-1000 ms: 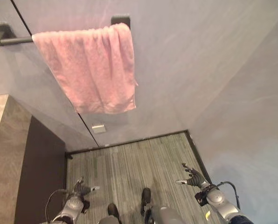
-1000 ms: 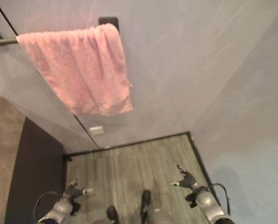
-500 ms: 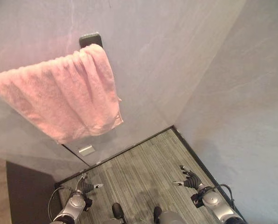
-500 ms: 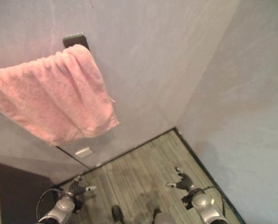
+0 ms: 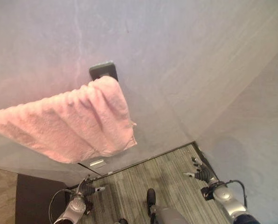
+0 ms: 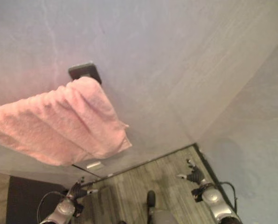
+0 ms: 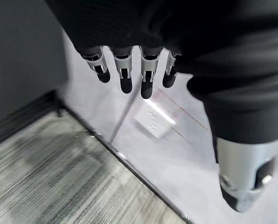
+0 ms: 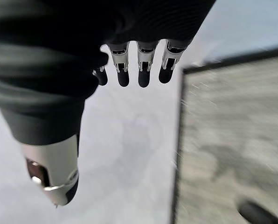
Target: Put brush and paste in cup on sink, flatten towel.
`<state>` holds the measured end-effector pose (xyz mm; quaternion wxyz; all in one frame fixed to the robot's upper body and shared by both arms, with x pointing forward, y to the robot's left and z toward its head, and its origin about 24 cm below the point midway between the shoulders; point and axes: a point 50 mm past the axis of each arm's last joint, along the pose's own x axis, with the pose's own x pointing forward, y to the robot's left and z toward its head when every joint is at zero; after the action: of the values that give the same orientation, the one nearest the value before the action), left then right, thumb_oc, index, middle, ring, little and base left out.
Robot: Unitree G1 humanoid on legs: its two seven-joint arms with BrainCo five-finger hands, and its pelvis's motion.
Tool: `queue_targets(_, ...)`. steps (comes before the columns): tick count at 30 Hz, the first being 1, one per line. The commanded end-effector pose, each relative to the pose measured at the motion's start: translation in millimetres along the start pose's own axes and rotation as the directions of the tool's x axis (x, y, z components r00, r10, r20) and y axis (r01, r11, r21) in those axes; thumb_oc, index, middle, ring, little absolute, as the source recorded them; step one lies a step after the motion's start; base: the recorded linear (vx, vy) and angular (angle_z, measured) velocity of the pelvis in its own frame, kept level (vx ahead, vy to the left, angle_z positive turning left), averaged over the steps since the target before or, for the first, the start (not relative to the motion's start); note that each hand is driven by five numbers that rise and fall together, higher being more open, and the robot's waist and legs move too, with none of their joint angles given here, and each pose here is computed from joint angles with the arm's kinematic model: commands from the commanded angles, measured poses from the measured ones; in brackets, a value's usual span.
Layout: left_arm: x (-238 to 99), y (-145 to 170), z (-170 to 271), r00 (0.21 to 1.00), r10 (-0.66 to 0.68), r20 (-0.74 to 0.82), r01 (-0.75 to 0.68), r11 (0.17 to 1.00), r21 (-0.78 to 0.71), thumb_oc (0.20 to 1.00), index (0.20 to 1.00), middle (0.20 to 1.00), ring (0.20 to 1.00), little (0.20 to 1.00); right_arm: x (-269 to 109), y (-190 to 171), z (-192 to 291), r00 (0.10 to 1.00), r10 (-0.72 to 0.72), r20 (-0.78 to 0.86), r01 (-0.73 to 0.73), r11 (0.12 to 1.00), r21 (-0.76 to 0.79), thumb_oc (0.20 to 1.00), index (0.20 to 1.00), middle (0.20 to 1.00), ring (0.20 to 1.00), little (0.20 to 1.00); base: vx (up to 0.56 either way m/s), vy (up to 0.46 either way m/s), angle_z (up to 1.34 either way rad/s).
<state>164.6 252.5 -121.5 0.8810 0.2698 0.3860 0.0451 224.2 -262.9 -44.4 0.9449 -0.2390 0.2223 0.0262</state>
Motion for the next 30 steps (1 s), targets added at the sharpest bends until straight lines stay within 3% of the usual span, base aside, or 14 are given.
queue_targets(1,8,15,17,0.998,0.019,0.062,-0.022,0.999,0.049,1.0,1.0,1.0,1.0,1.0,-1,-7,13,0.995,-0.039,0.09,0.035,0.998,0.045,1.0,1.0,1.0,1.0,1.0,-0.08,-0.165,0.83)
queue_targets(9,12,29,28,0.993,0.068,0.096,-0.074,0.995,0.068,1.0,1.0,1.0,1.0,1.0,-4,-21,35,0.98,-0.065,0.188,0.055,0.997,0.056,1.0,1.0,1.0,1.0,1.0,-0.01,0.006,0.54)
queue_targets(18,12,47,20,0.992,0.11,0.066,-0.117,0.988,0.104,1.0,1.0,1.0,1.0,1.0,-2,-24,53,0.965,-0.076,0.252,0.058,0.996,0.075,1.0,1.0,1.0,1.0,1.0,0.11,0.221,-0.21)
queue_targets(23,15,67,53,0.969,0.125,0.212,-0.144,0.987,0.078,1.0,1.0,1.0,1.0,1.0,4,-24,63,0.955,-0.105,0.279,0.08,0.992,0.099,1.0,1.0,1.0,1.0,1.0,0.01,0.193,-0.09)
queue_targets(25,9,80,78,0.933,0.099,0.347,-0.151,0.981,0.125,1.0,1.0,1.0,1.0,1.0,1,-28,65,0.949,-0.11,0.296,0.069,0.987,0.145,1.0,1.0,1.0,1.0,1.0,-0.01,0.162,-0.07)
queue_targets(27,-12,102,87,0.881,0.075,0.467,-0.157,0.978,0.138,1.0,1.0,1.0,1.0,1.0,-8,-40,42,0.961,-0.151,0.232,0.078,0.952,0.297,1.0,1.0,1.0,1.0,1.0,0.0,0.111,-0.11)
queue_targets(28,-12,103,86,0.882,0.075,0.465,-0.156,0.978,0.139,1.0,1.0,1.0,1.0,1.0,-8,-39,42,0.961,-0.149,0.232,0.076,0.952,0.298,1.0,1.0,1.0,1.0,1.0,0.0,0.136,0.0)
queue_targets(29,-33,120,82,0.855,0.046,0.517,-0.119,0.987,0.109,1.0,1.0,1.0,1.0,1.0,-18,-48,17,0.969,-0.181,0.167,0.086,0.883,0.461,1.0,1.0,1.0,1.0,1.0,0.0,0.076,0.06)
queue_targets(30,-34,121,81,0.856,0.046,0.515,-0.119,0.987,0.11,1.0,1.0,1.0,1.0,1.0,-18,-48,17,0.97,-0.179,0.167,0.084,0.883,0.461,1.0,1.0,1.0,1.0,1.0,0.01,0.094,0.0)
